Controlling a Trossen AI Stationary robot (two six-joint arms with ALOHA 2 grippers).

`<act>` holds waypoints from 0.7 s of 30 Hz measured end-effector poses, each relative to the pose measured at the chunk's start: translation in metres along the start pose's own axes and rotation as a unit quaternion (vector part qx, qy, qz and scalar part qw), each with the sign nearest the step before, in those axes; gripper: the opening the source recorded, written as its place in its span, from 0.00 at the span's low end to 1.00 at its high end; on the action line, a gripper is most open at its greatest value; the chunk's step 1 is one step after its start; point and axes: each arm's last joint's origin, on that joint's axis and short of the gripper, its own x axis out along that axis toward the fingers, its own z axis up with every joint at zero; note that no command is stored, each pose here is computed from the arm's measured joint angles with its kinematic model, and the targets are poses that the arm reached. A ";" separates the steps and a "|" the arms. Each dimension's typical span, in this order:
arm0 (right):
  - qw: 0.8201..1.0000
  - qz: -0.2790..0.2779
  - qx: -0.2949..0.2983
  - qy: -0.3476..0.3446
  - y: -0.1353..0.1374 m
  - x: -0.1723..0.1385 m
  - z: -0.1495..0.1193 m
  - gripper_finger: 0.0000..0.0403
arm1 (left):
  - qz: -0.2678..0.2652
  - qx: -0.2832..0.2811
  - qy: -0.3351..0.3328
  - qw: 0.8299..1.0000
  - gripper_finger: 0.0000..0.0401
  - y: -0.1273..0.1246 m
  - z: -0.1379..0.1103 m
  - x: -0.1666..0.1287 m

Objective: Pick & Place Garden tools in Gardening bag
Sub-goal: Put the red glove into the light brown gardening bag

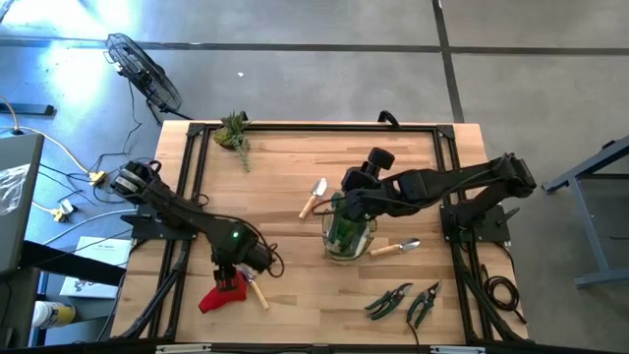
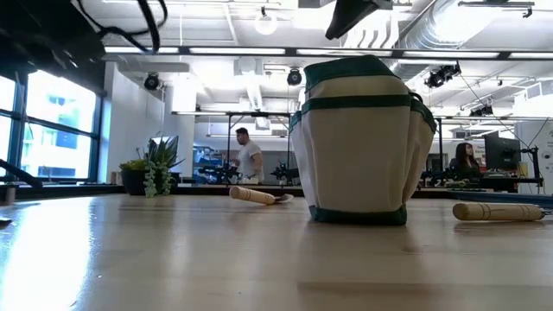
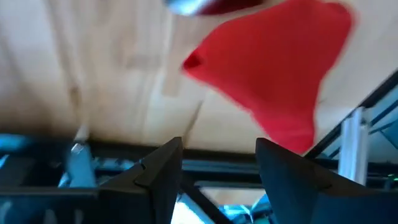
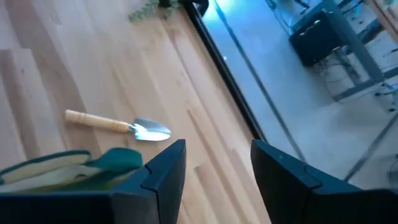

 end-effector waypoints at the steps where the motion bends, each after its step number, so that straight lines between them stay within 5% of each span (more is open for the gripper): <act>1: 1.000 0.010 0.002 0.000 -0.001 0.001 0.001 0.43 | -0.006 0.005 -0.006 1.000 0.49 -0.003 0.000 0.001; 14: 0.977 0.201 0.071 0.020 0.017 -0.006 0.006 0.43 | -0.047 0.022 -0.040 0.998 0.49 -0.049 -0.024 0.018; 21: 0.949 0.300 0.099 -0.016 0.054 -0.046 0.003 0.43 | 0.023 0.055 -0.098 0.993 0.49 -0.058 -0.041 0.027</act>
